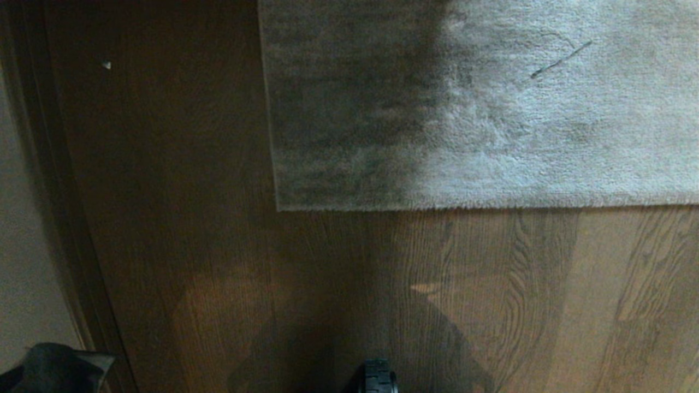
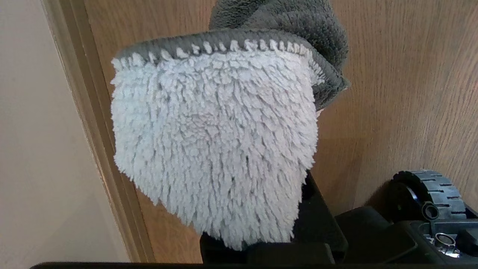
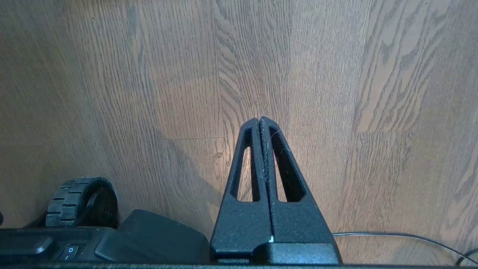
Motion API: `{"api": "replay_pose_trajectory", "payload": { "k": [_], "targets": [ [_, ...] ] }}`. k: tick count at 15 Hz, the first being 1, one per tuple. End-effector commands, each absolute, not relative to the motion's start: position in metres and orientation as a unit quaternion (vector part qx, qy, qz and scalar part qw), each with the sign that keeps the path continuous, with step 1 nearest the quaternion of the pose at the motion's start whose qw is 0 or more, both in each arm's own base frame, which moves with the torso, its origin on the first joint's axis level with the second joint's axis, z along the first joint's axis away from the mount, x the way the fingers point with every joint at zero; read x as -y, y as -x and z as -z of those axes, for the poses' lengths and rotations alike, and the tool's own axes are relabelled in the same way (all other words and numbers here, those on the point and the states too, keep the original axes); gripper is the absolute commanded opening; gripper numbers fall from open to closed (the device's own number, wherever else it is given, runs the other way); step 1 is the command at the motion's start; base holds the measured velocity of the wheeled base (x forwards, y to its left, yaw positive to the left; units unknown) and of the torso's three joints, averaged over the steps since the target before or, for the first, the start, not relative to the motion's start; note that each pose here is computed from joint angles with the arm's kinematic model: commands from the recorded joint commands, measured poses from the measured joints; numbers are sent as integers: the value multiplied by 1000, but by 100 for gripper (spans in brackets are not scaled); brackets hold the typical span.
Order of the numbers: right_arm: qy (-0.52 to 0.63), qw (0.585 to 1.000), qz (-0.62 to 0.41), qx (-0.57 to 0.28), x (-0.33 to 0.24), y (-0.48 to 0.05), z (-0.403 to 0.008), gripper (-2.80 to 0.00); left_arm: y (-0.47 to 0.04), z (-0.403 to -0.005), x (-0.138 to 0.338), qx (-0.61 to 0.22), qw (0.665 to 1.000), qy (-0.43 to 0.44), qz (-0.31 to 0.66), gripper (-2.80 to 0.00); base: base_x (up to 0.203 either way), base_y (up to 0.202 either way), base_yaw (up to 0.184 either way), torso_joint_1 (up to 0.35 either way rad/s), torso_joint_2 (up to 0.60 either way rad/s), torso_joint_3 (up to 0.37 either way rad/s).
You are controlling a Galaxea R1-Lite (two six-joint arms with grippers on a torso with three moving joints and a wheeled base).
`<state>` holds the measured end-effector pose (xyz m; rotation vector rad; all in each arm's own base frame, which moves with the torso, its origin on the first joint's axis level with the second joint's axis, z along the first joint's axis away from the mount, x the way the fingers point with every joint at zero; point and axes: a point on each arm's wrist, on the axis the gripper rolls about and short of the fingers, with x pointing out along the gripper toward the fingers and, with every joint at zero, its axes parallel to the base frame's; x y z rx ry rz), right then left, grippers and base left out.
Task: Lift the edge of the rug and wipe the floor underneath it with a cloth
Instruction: Lift up the carpet
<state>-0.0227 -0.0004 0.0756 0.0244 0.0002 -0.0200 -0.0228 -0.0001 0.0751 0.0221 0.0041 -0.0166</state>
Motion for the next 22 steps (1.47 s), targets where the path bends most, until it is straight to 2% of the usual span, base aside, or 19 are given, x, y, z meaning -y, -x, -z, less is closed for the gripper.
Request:
{"api": "replay_pose_trajectory", "payload": {
  "k": [1,22],
  "targets": [
    [-12,1000,10,0,0,23,-76,-280,23,-75,0,-2,1000,-11,8,-280,0,0,0,0,0,0],
    [-12,1000,10,0,0,23,-76,-280,23,-75,0,-2,1000,-11,8,-280,0,0,0,0,0,0]
  ]
}}
